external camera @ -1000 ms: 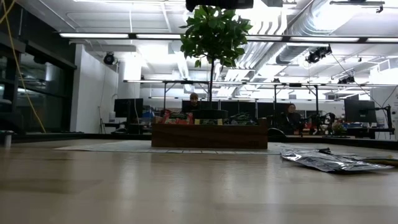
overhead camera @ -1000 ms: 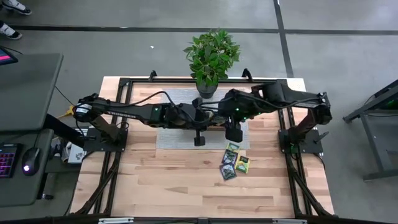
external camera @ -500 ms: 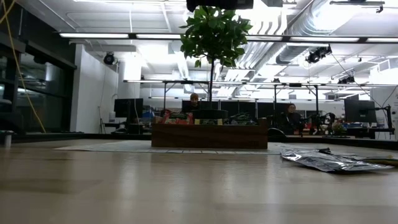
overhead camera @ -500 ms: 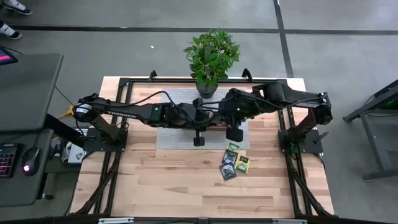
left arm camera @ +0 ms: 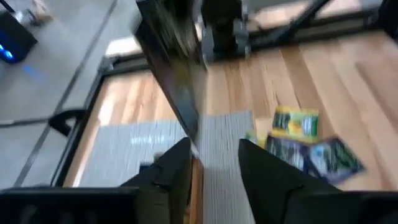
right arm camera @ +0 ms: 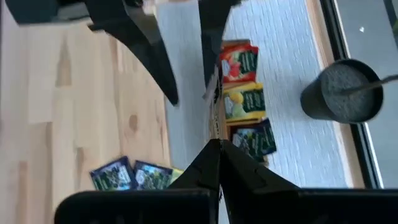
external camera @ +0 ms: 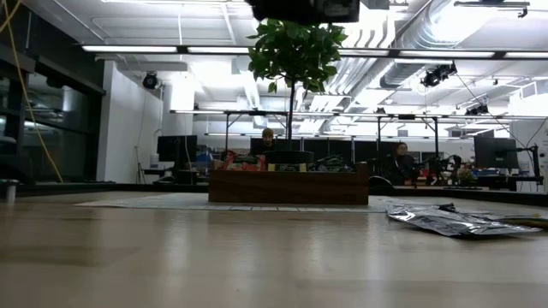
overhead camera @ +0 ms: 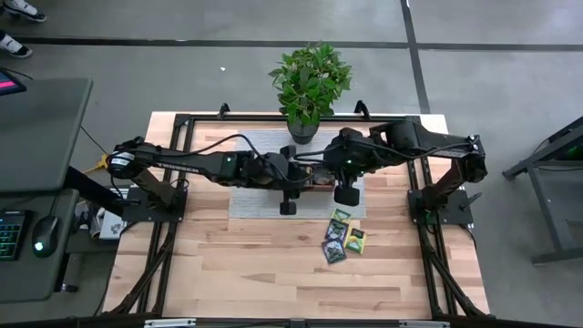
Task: Pick & Place Tea
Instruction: Put the violet tea bag into the right section of the wooden organizer
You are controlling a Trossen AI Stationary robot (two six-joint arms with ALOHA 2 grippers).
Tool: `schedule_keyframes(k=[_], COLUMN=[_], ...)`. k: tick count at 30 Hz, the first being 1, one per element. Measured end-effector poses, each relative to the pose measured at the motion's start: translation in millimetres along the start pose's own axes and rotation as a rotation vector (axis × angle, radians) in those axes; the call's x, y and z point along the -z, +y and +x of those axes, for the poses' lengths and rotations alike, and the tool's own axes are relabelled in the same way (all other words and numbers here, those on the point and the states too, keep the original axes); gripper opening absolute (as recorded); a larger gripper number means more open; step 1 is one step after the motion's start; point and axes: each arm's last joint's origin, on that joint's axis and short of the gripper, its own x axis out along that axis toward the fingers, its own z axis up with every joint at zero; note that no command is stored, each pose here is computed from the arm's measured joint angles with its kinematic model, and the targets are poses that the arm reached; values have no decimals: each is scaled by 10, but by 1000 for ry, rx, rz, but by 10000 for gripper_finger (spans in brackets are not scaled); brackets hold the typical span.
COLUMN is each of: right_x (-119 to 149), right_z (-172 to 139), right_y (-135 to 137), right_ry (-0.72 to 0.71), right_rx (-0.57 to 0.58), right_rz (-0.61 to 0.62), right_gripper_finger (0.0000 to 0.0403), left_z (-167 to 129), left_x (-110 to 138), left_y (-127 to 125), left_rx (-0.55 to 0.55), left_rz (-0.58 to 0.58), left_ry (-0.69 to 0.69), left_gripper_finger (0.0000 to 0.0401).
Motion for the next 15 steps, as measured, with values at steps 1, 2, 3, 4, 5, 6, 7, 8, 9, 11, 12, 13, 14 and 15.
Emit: schedule_keyframes(k=[1, 2, 3, 4, 5, 6, 7, 8, 9, 11, 12, 13, 14, 15], right_x=[9, 19, 27, 35, 39, 39, 39, 39, 40, 44, 49, 55, 63, 66], right_z=[0, 0, 0, -1, -1, -1, -2, -2, -3, -3, -3, -4, -10, -9], right_y=[-3, -6, -9, -11, -12, -12, -13, -15, -17, -20, -21, -22, -24, -25], right_ry=[8, 18, 26, 34, 38, 38, 37, 36, 36, 40, 45, 50, 55, 57], right_rx=[6, 13, 20, 23, 24, 27, 30, 35, 41, 48, 49, 50, 51, 51], right_rz=[-1, -2, -3, -3, -4, -4, -4, -3, -1, 5, 8, 11, 13, 12], right_gripper_finger=[1, 1, 1, 1, 1, 1, 1, 1, 1, 0, 0, 0, 0, 0], left_z=[-14, -25, -34, -37, -46, -77, -122, -163, -198, -296, -342, -372, -400, -454], left_x=[21, 35, 49, 75, 104, 134, 161, 168, 165, 251, 315, 362, 399, 462], left_y=[2, 5, 9, 13, 16, 24, 35, 46, 56, 70, 73, 74, 76, 79], left_rx=[-1, -9, -23, -41, -58, -74, -88, -97, -108, -127, -134, -141, -149, -153], left_rz=[5, 9, 13, 20, 27, 34, 40, 38, 23, 0, -3, -10, -28, -46], left_ry=[23, 41, 59, 88, 120, 149, 170, 166, 144, 152, 167, 162, 140, 129], left_gripper_finger=[139, 147, 154, 160, 165, 169, 171, 172, 172, 172, 172, 172, 172, 172])
